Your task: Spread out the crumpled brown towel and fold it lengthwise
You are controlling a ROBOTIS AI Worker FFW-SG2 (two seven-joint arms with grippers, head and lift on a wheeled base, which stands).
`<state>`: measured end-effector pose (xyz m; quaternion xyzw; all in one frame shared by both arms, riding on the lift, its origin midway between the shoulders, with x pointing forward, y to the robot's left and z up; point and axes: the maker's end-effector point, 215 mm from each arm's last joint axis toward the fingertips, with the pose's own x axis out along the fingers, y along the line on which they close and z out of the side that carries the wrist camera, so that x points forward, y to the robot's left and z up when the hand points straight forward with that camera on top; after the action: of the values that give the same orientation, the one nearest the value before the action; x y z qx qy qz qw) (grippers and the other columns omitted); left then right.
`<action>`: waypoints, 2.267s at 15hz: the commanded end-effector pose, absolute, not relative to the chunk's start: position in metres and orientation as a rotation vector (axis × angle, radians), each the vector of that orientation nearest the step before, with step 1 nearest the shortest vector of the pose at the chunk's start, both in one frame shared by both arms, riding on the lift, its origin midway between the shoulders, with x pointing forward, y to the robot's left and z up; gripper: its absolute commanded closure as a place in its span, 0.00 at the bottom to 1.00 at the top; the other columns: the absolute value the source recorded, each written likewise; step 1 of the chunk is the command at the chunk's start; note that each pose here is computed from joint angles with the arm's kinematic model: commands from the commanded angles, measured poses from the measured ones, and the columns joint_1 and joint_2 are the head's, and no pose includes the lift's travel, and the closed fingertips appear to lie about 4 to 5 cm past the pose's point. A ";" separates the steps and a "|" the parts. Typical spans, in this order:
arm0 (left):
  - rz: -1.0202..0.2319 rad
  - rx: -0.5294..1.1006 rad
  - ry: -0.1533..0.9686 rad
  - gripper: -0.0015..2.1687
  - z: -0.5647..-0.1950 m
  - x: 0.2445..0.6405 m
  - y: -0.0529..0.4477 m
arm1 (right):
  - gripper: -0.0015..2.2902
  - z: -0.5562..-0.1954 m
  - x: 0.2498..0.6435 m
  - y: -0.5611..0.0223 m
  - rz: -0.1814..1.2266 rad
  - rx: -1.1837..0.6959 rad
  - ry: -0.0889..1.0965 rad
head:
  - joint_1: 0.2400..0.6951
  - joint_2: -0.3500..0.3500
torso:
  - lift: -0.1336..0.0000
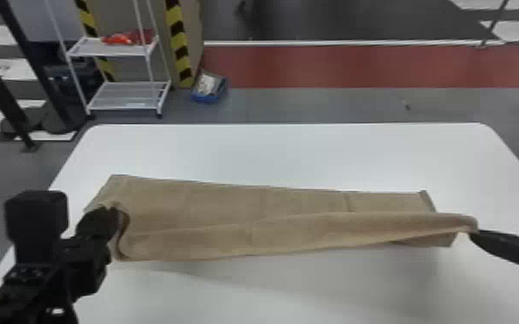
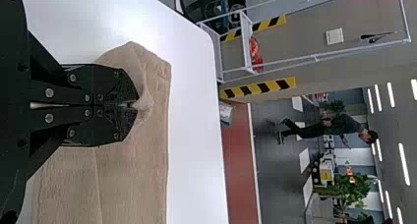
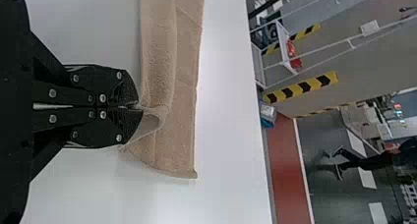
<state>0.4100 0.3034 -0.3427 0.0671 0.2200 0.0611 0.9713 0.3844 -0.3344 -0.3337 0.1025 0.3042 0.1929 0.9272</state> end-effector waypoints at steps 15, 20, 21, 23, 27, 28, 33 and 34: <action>0.101 -0.041 0.099 0.63 -0.240 0.651 0.348 | 0.55 -0.236 0.677 -0.412 0.261 0.039 0.417 | 0.77 0.44 | 0.07; 0.018 -0.083 0.069 0.63 -0.219 0.651 0.327 | 0.55 -0.221 0.671 -0.424 0.313 0.049 0.316 | 0.49 0.42 | 0.07; 0.013 -0.080 0.101 0.63 -0.238 0.635 0.323 | 0.55 -0.234 0.657 -0.424 0.334 0.053 0.328 | 0.49 0.41 | 0.07; 0.024 -0.075 0.158 0.63 -0.277 0.599 0.328 | 0.55 -0.250 0.625 -0.429 0.373 0.057 0.327 | 0.56 0.39 | 0.07; 0.031 -0.064 0.279 0.63 -0.340 0.519 0.331 | 0.55 -0.291 0.543 -0.449 0.376 0.159 0.403 | 0.84 0.36 | 0.07; 0.031 -0.061 0.311 0.63 -0.354 0.503 0.333 | 0.55 -0.301 0.524 -0.453 0.379 0.194 0.421 | 0.90 0.35 | 0.07; 0.043 -0.032 0.385 0.63 -0.377 0.435 0.339 | 0.55 -0.343 0.433 -0.462 0.358 0.321 0.487 | 1.00 0.29 | 0.07; 0.045 -0.025 0.401 0.63 -0.377 0.420 0.339 | 0.55 -0.343 0.415 -0.462 0.344 0.326 0.490 | 1.00 0.29 | 0.07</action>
<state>0.4395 0.3378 -0.3765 -0.0176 0.1895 0.0205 0.9815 0.4389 -0.4606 -0.3409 0.1509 0.2364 0.1799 0.9429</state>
